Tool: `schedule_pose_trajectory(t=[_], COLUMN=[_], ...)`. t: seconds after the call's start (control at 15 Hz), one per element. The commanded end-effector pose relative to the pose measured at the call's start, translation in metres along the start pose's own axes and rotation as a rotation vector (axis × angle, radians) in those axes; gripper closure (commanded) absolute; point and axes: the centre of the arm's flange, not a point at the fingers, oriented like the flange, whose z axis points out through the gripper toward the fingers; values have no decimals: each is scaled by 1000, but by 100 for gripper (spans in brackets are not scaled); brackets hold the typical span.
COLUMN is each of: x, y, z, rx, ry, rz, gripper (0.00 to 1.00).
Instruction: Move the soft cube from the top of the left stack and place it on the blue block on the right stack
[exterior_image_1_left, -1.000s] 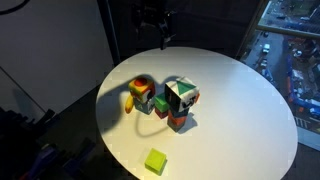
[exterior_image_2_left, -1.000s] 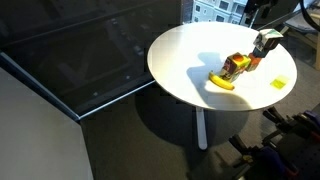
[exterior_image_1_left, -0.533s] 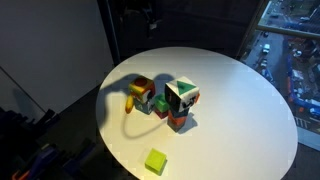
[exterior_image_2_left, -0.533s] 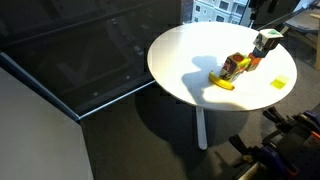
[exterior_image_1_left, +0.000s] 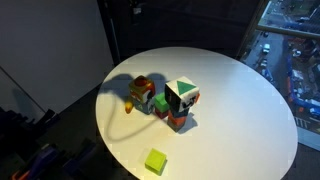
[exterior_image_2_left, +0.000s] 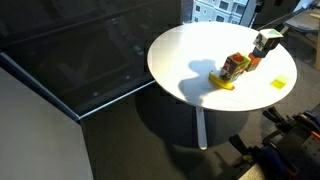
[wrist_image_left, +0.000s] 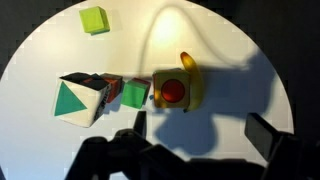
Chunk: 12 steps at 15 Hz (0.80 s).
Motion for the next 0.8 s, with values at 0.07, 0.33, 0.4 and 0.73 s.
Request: schedule_pose_trajectory(t=[0.07,0.33,0.4,0.73], x=[-29,-45,-50,-72], y=[-9,-10,-11,-10], z=[-18,-30,-32,-38], rx=[-1,7,11,14], ry=[26,52,57,63], rz=[49,49,45,17], gripper=[0,0,0,0])
